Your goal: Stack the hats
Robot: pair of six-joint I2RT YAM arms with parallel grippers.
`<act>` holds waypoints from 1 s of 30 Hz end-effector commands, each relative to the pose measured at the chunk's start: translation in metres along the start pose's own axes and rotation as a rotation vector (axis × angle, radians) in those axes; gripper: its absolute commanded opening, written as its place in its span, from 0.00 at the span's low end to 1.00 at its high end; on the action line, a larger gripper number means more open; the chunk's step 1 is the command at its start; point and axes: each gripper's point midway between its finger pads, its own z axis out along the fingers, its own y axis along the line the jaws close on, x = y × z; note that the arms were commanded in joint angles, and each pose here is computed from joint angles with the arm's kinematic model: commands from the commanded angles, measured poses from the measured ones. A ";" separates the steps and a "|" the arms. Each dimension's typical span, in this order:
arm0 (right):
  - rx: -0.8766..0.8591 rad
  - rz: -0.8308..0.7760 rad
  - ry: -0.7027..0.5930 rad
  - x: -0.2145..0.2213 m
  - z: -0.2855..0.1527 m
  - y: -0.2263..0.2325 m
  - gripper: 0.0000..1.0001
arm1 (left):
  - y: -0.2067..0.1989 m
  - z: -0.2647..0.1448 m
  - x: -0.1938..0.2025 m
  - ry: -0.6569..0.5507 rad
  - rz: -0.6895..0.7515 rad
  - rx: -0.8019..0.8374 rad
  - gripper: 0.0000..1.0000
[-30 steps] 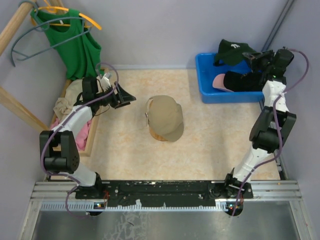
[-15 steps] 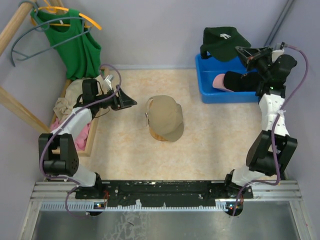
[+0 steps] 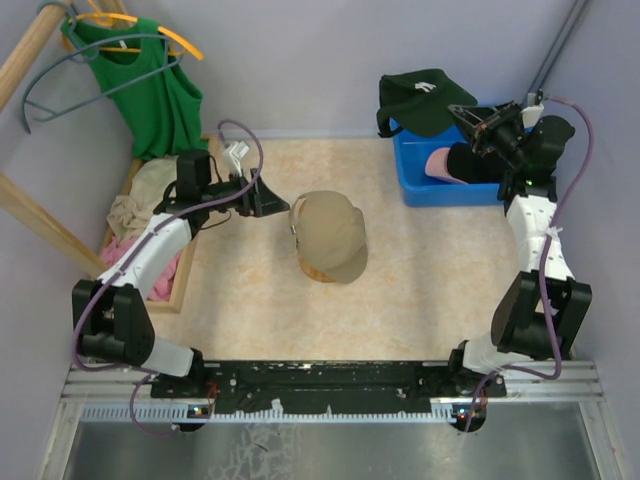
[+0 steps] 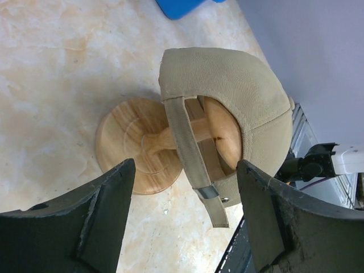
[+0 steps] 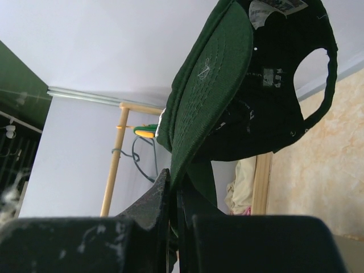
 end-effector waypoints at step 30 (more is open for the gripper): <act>-0.095 -0.095 0.147 0.069 -0.012 0.041 0.00 | 0.018 0.045 0.040 0.153 -0.042 -0.051 0.21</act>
